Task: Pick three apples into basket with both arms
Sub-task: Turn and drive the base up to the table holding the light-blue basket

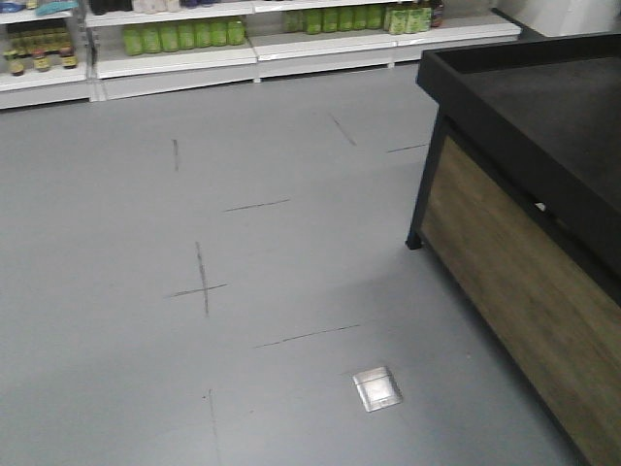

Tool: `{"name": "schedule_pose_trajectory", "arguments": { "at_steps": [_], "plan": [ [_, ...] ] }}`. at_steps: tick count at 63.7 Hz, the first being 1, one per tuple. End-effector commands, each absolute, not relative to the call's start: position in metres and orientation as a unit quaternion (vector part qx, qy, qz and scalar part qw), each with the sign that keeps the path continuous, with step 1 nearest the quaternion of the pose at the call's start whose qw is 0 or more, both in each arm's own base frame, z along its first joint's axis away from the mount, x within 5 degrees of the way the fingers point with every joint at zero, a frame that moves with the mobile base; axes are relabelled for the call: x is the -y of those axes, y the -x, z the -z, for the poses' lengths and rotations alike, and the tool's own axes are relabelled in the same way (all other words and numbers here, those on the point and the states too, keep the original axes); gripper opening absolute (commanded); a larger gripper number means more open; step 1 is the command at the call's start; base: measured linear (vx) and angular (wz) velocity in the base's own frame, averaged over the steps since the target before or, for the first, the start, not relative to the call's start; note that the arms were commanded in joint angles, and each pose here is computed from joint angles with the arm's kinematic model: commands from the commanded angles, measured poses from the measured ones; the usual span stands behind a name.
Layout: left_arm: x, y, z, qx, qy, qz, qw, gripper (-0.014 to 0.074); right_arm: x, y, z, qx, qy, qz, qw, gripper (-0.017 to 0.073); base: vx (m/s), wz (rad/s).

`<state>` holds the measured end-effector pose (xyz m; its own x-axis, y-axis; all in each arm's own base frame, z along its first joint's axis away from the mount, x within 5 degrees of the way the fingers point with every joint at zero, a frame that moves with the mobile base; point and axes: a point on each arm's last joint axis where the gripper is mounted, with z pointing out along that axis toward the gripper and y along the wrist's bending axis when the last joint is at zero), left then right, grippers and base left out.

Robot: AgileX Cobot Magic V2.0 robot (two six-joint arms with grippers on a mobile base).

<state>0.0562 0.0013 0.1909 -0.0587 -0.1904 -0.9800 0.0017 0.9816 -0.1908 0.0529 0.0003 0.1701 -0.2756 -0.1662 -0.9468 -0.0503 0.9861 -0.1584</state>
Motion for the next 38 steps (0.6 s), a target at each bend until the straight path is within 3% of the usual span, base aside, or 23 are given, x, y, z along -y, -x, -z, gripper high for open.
{"name": "schedule_pose_trajectory", "arguments": {
  "at_steps": [1,38],
  "plan": [
    [0.0017,-0.0554,-0.2007,-0.696,0.051,0.088,0.711,-0.0006,0.0,-0.0533,-0.1875,-0.763,0.07,0.059,0.64,-0.0008,0.2,-0.55],
    [0.0017,-0.0554,-0.2007,-0.696,0.051,0.088,0.711,-0.0006,0.0,-0.0533,-0.1875,-0.763,0.07,0.059,0.64,-0.0008,0.17,-0.63]
  ]
}}
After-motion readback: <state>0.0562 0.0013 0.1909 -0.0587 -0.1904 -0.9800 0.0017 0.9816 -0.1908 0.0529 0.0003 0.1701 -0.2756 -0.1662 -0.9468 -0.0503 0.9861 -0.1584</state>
